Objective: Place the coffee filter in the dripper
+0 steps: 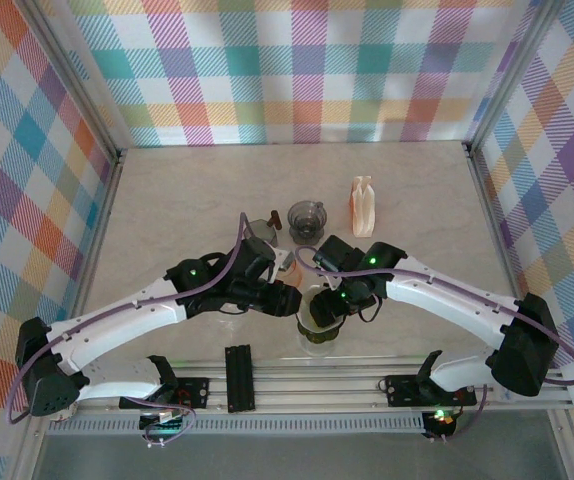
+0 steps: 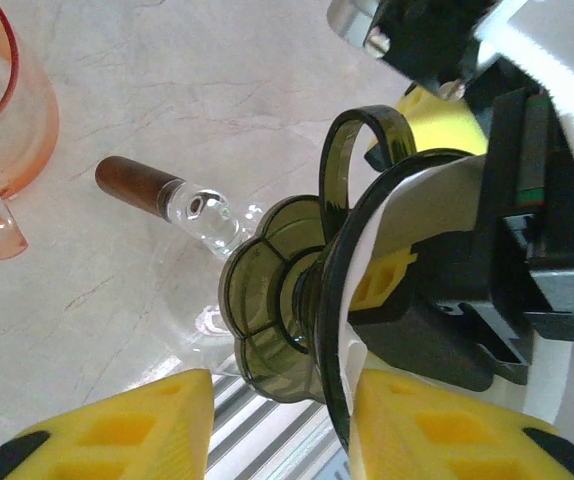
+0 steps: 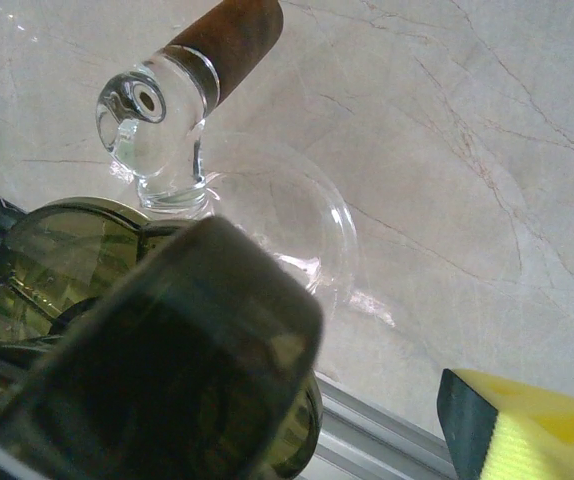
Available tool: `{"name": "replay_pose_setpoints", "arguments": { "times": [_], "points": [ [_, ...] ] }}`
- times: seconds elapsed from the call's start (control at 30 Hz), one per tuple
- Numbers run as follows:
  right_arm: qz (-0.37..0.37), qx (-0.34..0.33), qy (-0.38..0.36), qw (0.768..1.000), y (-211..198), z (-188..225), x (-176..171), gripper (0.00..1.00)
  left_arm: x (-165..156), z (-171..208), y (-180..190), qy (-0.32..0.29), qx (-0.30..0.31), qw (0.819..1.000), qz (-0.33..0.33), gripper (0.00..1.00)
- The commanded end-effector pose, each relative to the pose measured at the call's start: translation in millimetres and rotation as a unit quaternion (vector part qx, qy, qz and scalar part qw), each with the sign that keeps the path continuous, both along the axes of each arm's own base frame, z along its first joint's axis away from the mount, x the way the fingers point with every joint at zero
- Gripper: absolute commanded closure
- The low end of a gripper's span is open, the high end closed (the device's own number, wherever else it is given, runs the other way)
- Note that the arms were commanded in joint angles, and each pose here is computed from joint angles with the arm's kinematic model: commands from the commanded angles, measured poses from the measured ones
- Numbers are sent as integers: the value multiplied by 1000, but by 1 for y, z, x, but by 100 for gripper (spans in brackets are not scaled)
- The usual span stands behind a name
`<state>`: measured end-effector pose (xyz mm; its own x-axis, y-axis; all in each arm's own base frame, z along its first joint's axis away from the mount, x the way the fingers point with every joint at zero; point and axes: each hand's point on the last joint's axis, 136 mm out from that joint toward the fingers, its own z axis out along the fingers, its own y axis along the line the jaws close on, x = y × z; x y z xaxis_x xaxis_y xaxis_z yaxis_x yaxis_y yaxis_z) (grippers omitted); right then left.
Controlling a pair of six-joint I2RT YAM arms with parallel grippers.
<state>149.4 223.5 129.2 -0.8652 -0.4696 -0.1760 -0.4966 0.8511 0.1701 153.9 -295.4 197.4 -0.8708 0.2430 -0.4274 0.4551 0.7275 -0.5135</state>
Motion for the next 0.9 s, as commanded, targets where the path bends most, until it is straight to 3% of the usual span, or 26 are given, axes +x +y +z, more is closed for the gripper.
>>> {"name": "replay_pose_setpoints", "arguments": {
  "times": [0.0,0.57,0.87],
  "points": [
    [-2,31,-16,999,10,22,3,20,-4,-1,0,1,9,1000,-9,59],
    [-15,-4,-5,1000,0,-7,2,20,-4,-1,0,-1,10,1000,-7,60],
    [-15,47,-40,998,7,29,6,18,-4,0,0,-2,7,1000,-6,60]
  ]
}}
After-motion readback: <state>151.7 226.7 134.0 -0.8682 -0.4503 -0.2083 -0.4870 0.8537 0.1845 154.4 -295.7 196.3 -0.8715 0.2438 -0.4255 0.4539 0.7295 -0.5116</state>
